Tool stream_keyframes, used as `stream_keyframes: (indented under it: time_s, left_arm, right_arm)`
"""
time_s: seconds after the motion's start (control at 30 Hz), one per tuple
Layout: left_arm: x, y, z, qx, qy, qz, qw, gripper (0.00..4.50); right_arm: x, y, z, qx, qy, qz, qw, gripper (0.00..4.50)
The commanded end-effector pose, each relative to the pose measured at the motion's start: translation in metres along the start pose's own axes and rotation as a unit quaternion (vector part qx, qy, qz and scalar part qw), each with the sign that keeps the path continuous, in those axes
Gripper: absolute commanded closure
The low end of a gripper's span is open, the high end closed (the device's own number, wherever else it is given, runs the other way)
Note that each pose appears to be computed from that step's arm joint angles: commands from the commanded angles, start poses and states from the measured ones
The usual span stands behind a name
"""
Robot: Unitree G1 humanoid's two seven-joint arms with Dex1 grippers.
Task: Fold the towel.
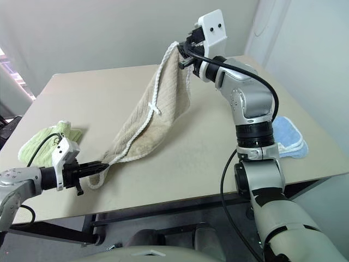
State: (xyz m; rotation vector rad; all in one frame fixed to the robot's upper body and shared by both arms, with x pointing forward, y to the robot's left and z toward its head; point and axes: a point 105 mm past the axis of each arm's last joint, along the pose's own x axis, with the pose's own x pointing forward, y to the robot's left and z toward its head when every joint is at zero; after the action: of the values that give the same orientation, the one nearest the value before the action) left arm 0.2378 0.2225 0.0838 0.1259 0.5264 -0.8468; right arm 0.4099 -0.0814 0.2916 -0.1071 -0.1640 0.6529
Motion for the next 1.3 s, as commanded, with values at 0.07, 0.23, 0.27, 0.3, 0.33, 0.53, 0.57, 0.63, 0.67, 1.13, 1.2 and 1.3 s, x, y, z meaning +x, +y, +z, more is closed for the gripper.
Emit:
stream_keyframes:
  time_s: [0.07,0.23,0.27,0.3,0.33,0.53,0.57,0.63,0.67,1.13,1.2,1.3]
  left_arm:
    - [0.008,0.0,0.005,0.013,-0.013,0.002,1.0,3.73]
    - [0.015,0.001,-0.001,0.023,-0.001,0.006,1.0,3.1]
    - [0.016,0.001,-0.002,0.023,0.0,0.007,1.0,3.1]
    - [0.016,0.001,-0.002,0.023,0.001,0.007,1.0,3.1]
    - [0.017,0.002,-0.003,0.022,0.001,0.007,1.0,3.1]
    - [0.023,-0.011,0.001,0.042,0.001,-0.023,0.999,3.1]
    - [0.025,-0.016,0.001,0.049,0.003,-0.033,0.998,3.1]
    - [0.028,-0.023,-0.003,0.063,0.014,-0.047,0.997,3.1]
    - [0.03,-0.026,-0.007,0.072,0.024,-0.052,0.996,3.1]
    - [0.047,-0.013,-0.004,0.088,0.01,-0.008,0.996,3.1]
    - [0.046,-0.012,-0.008,0.087,0.018,-0.008,0.996,3.1]
    - [0.046,-0.009,-0.017,0.083,0.032,-0.005,0.996,3.1]
  right_arm:
    - [-0.002,0.003,0.012,-0.014,-0.02,0.007,1.0,4.5]
    - [-0.003,0.006,0.009,-0.016,-0.018,0.011,1.0,4.5]
    - [-0.003,0.006,0.009,-0.017,-0.017,0.011,1.0,4.5]
    - [-0.003,0.006,0.009,-0.017,-0.017,0.011,1.0,4.5]
    - [-0.003,0.006,0.009,-0.016,-0.017,0.011,1.0,4.5]
    - [-0.003,0.007,0.008,-0.019,-0.015,0.011,1.0,4.5]
    - [-0.003,0.007,0.008,-0.019,-0.015,0.012,1.0,4.5]
    - [-0.003,0.008,0.009,-0.018,-0.016,0.014,1.0,4.5]
    - [-0.003,0.009,0.009,-0.018,-0.016,0.014,1.0,4.5]
    - [-0.003,0.01,0.006,-0.019,-0.012,0.018,1.0,4.5]
    - [-0.004,0.012,0.003,-0.019,-0.009,0.019,1.0,4.5]
    - [-0.004,0.013,0.001,-0.02,-0.008,0.019,1.0,4.5]
